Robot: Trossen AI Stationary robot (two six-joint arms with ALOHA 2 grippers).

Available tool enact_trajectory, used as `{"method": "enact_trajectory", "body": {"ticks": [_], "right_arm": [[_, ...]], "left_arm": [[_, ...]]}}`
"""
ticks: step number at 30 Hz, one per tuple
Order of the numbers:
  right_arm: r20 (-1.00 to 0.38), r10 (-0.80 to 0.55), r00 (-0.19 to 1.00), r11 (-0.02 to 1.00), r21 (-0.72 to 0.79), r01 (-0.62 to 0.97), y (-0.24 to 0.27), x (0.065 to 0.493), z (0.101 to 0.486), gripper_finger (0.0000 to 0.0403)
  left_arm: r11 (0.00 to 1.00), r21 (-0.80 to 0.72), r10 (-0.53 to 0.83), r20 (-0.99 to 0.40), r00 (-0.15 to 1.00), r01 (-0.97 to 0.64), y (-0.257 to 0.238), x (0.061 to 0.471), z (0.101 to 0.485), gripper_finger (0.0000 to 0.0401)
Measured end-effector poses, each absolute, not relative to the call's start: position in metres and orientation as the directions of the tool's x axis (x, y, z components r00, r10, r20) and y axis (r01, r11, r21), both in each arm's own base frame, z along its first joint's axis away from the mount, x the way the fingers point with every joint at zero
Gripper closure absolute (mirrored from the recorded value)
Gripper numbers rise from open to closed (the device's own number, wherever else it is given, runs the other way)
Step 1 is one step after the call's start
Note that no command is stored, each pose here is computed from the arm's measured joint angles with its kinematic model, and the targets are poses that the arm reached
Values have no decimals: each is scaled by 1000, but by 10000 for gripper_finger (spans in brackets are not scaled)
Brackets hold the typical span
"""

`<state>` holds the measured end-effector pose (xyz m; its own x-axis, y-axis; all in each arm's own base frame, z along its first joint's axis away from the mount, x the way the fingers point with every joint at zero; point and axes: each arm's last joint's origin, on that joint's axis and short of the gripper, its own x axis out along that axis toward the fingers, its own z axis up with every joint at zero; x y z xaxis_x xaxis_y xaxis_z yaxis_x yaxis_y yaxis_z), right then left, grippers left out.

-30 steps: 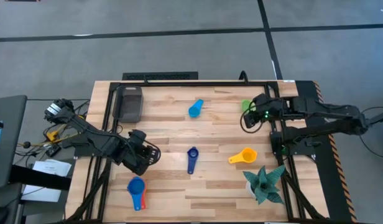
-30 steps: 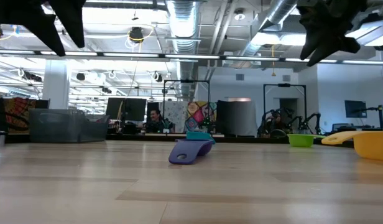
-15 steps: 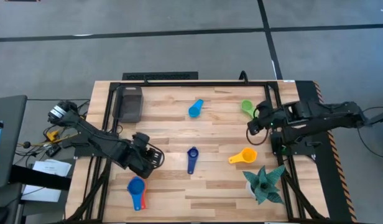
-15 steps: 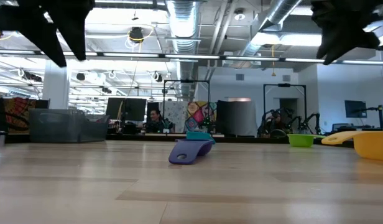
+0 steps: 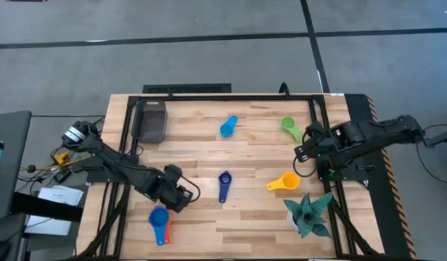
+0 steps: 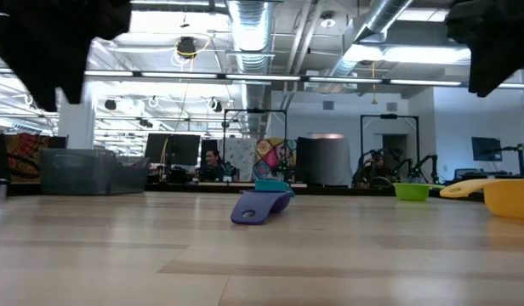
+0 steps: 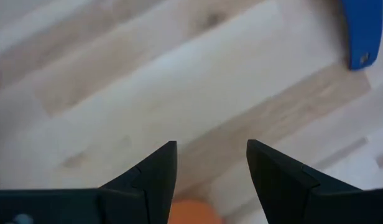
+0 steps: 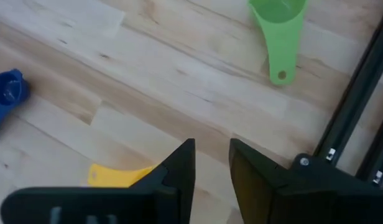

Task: Nest measuring cups in basket
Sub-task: Stack the blue measuring cup on top of the red measuring cup

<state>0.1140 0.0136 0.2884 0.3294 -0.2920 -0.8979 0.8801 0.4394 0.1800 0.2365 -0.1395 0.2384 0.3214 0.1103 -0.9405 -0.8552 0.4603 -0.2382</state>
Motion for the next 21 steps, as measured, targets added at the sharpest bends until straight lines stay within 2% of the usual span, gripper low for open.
{"method": "enact_trajectory", "body": {"ticks": [9, 21], "right_arm": [[-900, -293, 323, 448, 169, 878, 24, 119, 285, 284], [-901, -311, 302, 450, 141, 882, 26, 132, 280, 284]], "left_arm": [[392, -219, 80, -959, 270, -893, -172, 216, 228, 218], [308, -147, 79, -981, 180, -940, -185, 188, 210, 218]]}}
